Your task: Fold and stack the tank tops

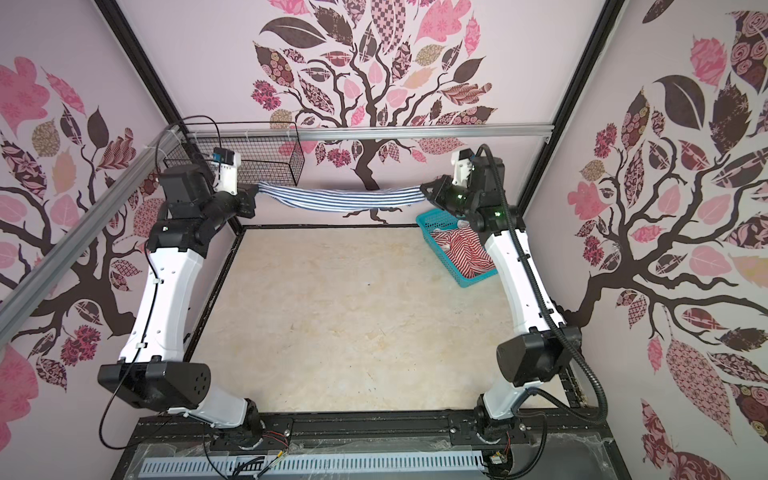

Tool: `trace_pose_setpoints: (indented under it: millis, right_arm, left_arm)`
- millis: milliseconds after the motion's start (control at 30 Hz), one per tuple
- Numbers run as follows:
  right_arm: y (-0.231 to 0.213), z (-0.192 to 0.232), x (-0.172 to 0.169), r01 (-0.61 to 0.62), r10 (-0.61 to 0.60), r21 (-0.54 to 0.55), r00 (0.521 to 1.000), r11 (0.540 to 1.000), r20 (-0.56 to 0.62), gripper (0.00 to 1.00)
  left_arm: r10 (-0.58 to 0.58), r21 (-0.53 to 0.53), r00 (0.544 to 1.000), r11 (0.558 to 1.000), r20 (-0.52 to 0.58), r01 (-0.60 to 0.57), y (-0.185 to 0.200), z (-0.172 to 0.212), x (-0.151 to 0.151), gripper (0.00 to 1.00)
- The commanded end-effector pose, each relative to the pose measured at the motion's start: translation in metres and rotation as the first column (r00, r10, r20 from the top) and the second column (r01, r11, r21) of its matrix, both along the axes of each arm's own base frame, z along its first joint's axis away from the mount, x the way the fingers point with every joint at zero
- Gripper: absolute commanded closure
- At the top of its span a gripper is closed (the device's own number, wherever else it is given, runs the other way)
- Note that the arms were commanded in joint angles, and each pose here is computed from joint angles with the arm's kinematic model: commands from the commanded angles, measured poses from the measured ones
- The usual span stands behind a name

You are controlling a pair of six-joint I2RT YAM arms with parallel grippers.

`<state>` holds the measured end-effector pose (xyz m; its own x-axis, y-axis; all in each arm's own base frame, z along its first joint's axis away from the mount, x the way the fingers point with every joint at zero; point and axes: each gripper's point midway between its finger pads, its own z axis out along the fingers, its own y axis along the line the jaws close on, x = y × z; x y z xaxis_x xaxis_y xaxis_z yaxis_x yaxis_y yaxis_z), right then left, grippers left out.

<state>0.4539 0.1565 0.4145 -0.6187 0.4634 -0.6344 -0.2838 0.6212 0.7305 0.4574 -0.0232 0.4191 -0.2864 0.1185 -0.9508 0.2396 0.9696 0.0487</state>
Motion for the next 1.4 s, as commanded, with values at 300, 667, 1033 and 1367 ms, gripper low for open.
trace_pose_setpoints:
  millis: [300,667,1033,1367]
  right_arm:
    - [-0.008,-0.248,-0.121,-0.012,0.007,-0.009,0.918,1.000,-0.398,1.00]
    - [-0.029,-0.319,-0.190,-0.018,-0.048,-0.120,0.848,0.993,-0.529,1.00]
    - [-0.028,-0.333,-0.220,-0.047,-0.024,-0.103,0.806,0.994,-0.591,1.00]
    - [-0.026,-0.341,-0.253,-0.057,-0.027,-0.110,0.769,0.992,-0.639,1.00]
  left_arm:
    - [-0.170,0.046,0.783,0.968,-0.598,0.245,-0.017,-0.284,-0.103,1.00]
    - [-0.253,-0.006,0.580,0.919,-0.775,0.394,-0.025,-0.341,-0.185,1.00]
    - [-0.244,0.019,0.506,0.888,-0.828,0.460,-0.027,-0.359,-0.211,1.00]
    - [-0.223,0.035,0.513,0.895,-0.829,0.445,-0.020,-0.357,-0.209,1.00]
